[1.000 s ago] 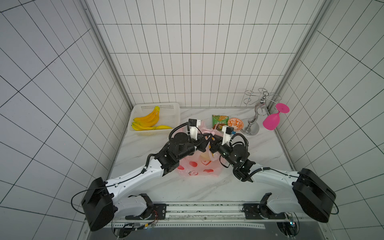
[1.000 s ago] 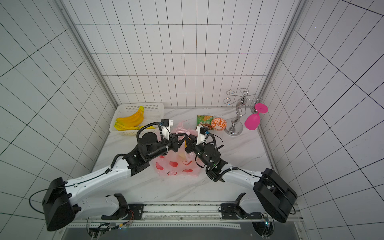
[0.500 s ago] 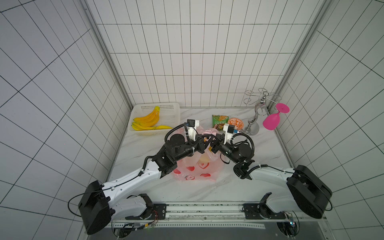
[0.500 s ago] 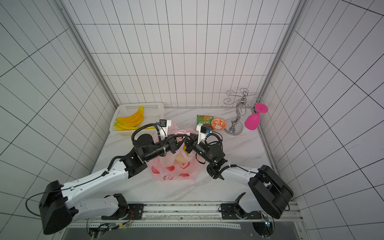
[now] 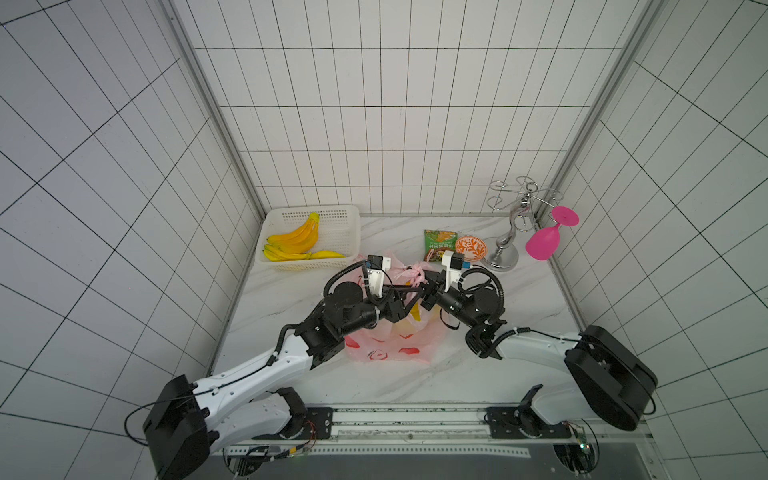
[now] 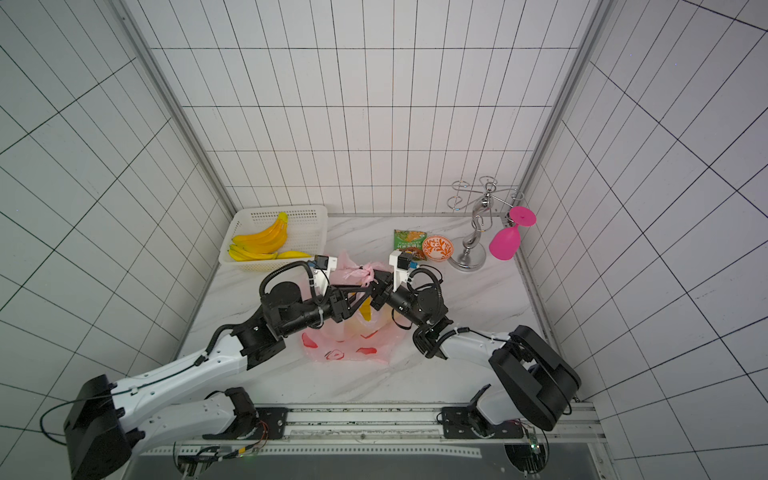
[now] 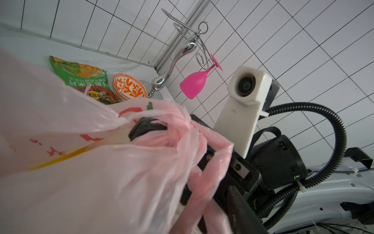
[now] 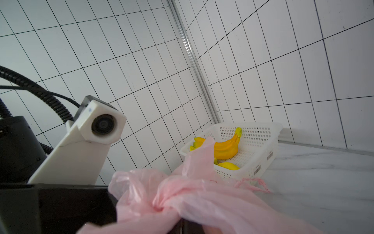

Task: Place the banana into a plastic bag & tie a knot
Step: Cross the plastic bag at the center of the board.

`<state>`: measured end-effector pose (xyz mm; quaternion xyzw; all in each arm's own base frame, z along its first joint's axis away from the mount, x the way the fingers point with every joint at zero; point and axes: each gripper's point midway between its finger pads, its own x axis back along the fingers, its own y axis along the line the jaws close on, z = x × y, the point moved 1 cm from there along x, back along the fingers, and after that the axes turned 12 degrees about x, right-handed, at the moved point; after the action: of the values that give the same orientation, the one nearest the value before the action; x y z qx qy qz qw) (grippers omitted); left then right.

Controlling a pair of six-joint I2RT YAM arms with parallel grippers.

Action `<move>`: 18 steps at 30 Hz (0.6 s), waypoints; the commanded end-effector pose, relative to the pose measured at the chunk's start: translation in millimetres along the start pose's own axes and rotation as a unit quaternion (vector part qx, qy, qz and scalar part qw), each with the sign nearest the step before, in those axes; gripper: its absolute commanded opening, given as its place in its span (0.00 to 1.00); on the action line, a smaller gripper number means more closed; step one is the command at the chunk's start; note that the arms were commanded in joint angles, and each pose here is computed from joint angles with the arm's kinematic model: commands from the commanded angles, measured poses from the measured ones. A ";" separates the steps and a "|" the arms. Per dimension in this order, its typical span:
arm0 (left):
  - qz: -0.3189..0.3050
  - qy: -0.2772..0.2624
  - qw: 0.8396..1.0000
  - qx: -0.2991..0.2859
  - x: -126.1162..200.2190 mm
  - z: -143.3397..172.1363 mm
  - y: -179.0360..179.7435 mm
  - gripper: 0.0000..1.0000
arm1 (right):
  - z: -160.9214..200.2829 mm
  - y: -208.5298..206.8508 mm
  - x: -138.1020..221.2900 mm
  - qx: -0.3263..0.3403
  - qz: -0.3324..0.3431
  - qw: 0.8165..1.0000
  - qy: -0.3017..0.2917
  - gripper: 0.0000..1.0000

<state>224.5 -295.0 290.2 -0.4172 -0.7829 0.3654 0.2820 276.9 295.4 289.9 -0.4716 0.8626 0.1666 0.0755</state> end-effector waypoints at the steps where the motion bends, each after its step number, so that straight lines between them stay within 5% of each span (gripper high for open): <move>1: -0.051 -0.016 0.997 -0.058 23.6 -18.8 -8.0 0.61 | -17.1 1.4 6.4 0.025 0.000 0.999 -0.038 0.00; 9: -0.144 -0.073 0.980 -0.113 69.1 -79.5 -17.5 0.66 | -15.6 -0.2 4.7 0.031 0.004 0.999 -0.034 0.00; 14: -0.185 -0.062 0.978 -0.071 44.6 -123.5 23.0 0.60 | -15.0 -1.3 5.3 0.031 0.007 0.999 -0.034 0.00; 18: -0.198 0.009 0.978 -0.066 5.1 -121.2 47.7 0.46 | -14.7 -0.6 4.4 0.030 0.006 0.999 -0.034 0.00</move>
<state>332.5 -212.9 358.1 -0.2543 -0.8919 0.2799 0.2481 279.1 293.6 290.2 -0.4624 0.8693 0.1522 0.0852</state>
